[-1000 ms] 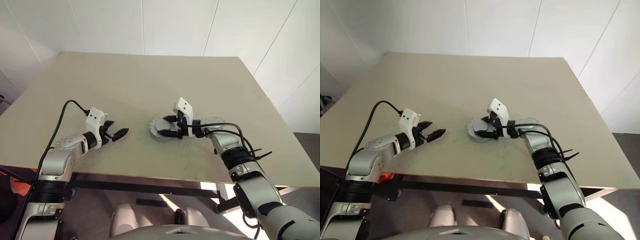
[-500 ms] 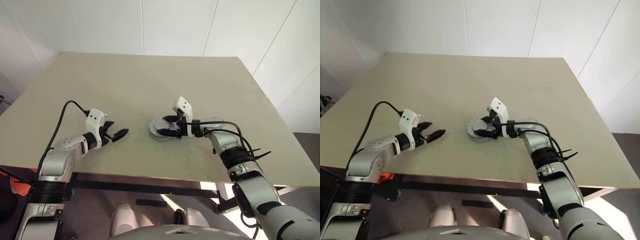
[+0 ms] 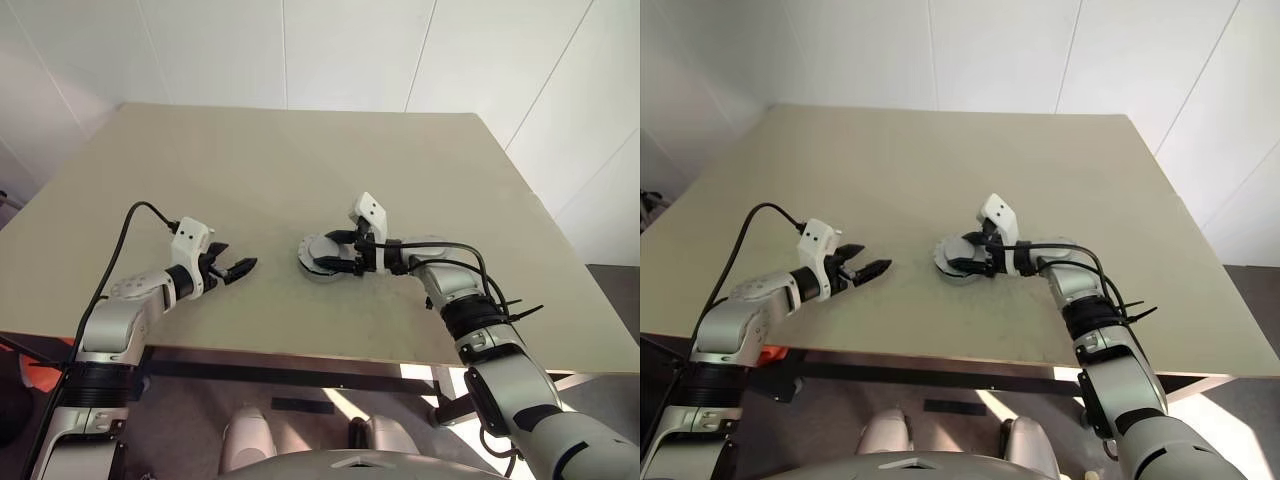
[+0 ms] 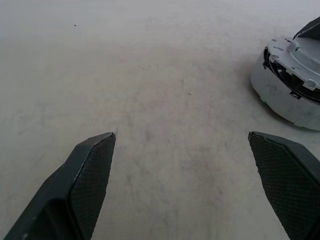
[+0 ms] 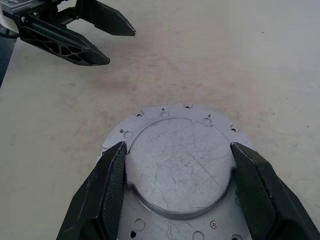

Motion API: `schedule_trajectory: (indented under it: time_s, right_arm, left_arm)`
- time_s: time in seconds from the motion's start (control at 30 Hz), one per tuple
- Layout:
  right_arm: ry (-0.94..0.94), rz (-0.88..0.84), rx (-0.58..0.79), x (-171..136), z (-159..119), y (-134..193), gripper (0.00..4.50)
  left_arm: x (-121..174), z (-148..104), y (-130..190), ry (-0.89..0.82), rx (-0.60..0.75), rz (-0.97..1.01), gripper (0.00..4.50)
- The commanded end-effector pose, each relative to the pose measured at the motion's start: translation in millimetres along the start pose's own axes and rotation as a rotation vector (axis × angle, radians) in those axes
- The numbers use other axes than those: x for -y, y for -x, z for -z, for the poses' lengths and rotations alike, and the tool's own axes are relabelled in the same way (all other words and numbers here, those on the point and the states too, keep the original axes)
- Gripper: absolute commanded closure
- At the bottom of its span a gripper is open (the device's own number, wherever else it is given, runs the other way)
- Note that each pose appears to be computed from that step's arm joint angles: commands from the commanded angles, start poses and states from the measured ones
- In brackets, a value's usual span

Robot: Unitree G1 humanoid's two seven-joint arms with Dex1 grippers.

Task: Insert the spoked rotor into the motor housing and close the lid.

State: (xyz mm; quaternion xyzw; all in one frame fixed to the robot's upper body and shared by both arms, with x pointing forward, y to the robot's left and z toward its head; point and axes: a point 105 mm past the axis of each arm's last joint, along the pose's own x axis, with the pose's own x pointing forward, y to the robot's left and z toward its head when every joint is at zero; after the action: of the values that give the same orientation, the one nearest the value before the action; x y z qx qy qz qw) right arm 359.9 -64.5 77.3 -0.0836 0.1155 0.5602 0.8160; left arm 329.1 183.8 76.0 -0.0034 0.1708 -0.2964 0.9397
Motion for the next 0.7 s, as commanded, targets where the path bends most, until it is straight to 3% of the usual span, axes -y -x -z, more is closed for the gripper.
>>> schedule_trajectory:
  time_s: [0.03,0.5,0.7]
  right_arm:
    - [0.072,0.045,0.006,8,-9,1,1.33]
    - [0.081,0.035,-0.015,7,-4,2,1.33]
    - [0.051,-0.028,0.070,-2,-21,5,1.33]
  left_arm:
    - [2,-12,1,-0.036,0.033,0.003,0.00]
    - [1,-11,3,-0.036,0.032,-0.002,0.00]
    - [2,-10,1,-0.033,0.030,0.002,0.00]
